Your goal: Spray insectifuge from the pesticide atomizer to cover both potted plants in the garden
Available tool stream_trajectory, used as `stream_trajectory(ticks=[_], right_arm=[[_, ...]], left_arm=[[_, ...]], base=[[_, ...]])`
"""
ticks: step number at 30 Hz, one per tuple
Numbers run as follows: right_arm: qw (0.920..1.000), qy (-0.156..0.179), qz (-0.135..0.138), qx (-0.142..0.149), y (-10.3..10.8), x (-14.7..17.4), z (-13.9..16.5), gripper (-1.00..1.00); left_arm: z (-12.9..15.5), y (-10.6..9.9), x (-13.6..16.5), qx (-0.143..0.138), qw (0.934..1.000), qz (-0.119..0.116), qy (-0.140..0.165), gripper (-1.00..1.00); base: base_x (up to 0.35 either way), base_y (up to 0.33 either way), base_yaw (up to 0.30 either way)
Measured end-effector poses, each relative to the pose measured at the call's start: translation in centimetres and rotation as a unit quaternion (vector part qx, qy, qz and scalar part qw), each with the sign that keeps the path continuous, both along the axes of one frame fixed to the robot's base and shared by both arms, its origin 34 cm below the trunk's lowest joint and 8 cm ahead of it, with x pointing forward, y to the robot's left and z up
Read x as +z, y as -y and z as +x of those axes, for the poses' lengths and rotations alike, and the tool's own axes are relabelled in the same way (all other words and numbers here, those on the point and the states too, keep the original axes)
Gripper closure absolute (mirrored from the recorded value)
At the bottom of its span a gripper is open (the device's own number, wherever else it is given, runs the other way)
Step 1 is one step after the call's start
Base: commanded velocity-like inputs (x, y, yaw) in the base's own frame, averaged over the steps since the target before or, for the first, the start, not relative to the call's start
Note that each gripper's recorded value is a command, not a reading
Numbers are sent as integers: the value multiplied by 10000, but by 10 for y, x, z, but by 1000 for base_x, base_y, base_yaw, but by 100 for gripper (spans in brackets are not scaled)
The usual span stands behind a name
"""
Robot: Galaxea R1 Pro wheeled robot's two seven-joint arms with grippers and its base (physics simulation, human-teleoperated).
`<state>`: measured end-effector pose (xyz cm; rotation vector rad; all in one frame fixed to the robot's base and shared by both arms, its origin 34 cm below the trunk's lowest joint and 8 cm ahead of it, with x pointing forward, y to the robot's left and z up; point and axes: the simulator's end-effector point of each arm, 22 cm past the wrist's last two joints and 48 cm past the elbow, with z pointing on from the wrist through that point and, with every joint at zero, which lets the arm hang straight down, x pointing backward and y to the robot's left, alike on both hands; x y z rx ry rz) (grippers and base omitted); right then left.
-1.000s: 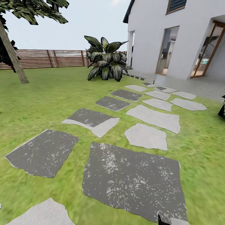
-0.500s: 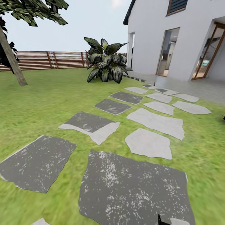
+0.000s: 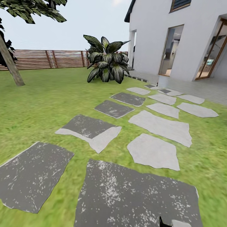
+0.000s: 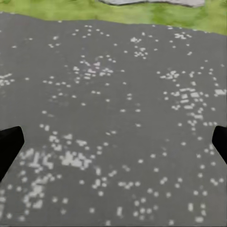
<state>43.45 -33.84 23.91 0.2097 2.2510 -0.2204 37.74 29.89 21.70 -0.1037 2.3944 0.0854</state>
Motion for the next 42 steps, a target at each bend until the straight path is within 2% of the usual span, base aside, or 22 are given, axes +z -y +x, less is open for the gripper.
stream_trajectory(ticks=[36, 42], right_arm=[[10000, 0, 0, 0, 0, 0, 0, -100], [9999, 96, -38, -45, 6, 5, 7, -100]], left_arm=[[0, 0, 0, -1, 10000, 5, -2, -100], [-1, 0, 0, 4, 10000, 5, -8, -100]], base=[[337, 0, 0], [337, 0, 0]])
